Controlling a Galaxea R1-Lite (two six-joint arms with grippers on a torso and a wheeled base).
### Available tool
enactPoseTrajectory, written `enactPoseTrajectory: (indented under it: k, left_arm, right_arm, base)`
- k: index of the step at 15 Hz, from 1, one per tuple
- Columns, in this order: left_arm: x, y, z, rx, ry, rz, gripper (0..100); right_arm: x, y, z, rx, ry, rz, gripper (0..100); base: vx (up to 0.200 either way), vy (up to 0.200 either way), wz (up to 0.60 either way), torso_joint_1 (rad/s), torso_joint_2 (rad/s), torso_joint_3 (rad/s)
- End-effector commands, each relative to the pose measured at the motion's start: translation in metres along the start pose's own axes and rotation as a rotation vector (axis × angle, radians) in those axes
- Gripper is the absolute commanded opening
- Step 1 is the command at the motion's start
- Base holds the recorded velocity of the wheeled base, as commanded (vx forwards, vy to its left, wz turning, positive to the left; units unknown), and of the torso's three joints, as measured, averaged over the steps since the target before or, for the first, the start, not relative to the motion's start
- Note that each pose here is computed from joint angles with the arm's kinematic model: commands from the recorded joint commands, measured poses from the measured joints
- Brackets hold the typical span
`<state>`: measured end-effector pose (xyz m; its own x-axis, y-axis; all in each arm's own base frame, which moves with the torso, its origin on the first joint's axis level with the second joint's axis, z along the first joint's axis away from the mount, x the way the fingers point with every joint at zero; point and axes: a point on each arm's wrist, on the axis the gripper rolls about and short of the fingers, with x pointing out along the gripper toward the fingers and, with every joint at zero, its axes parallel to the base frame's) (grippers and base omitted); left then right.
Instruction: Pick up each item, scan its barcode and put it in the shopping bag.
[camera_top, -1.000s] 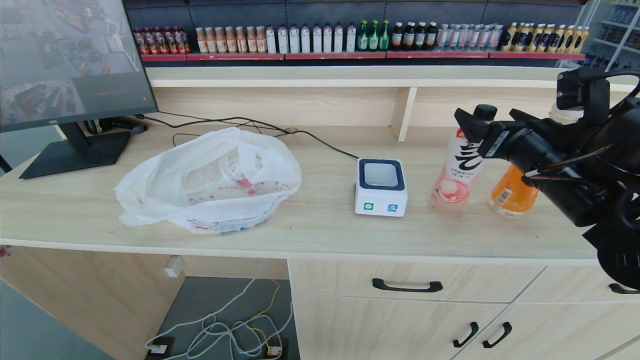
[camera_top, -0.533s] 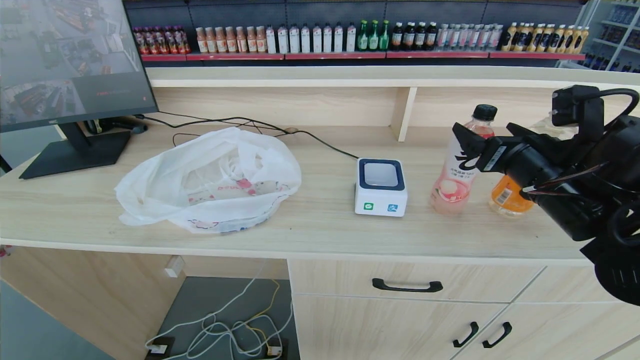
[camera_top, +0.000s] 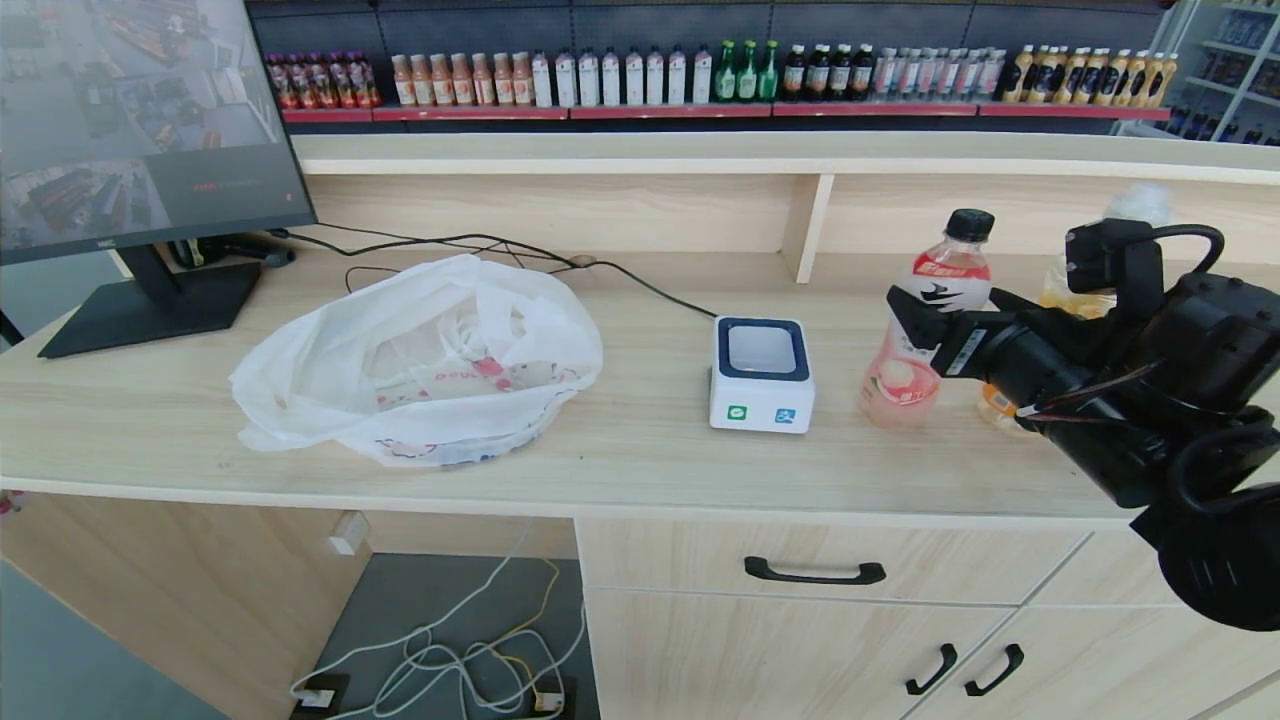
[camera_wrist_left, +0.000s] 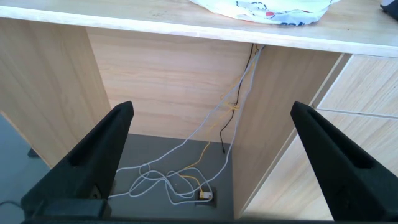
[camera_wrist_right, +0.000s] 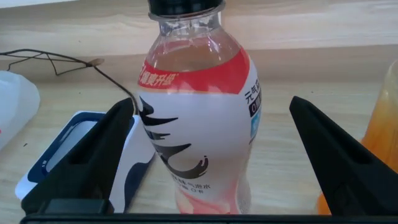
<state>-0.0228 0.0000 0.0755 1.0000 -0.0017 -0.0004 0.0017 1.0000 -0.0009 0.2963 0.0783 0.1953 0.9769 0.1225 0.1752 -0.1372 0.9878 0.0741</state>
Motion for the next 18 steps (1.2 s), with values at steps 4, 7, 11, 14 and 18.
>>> enactPoseTrajectory:
  k: [4,7,11,14,18]
  left_arm:
    - [0.0,0.0,0.0,-0.001,0.0,0.0,100]
    - [0.0,0.0,0.0,-0.001,0.0,0.0,100]
    - [0.0,0.0,0.0,-0.001,0.0,0.0,100]
    - [0.0,0.0,0.0,-0.001,0.0,0.0,100]
    - [0.0,0.0,0.0,-0.001,0.0,0.0,100]
  right_arm:
    - [-0.002,-0.002,-0.013,-0.005,0.042,-0.006,100]
    - [-0.004,-0.003,-0.021,-0.003,0.056,-0.006,100]
    - [-0.006,-0.003,-0.027,0.0,0.07,-0.002,100]
    - [-0.002,-0.003,-0.031,-0.003,0.076,-0.002,100]
    - [0.008,-0.002,-0.037,-0.005,0.077,-0.002,100]
  base:
    - [0.0,0.0,0.0,0.0,0.0,0.0]
    - [0.0,0.0,0.0,0.0,0.0,0.0]
    - [0.0,0.0,0.0,0.0,0.0,0.0]
    - [0.0,0.0,0.0,0.0,0.0,0.0]
    - [0.0,0.0,0.0,0.0,0.0,0.0]
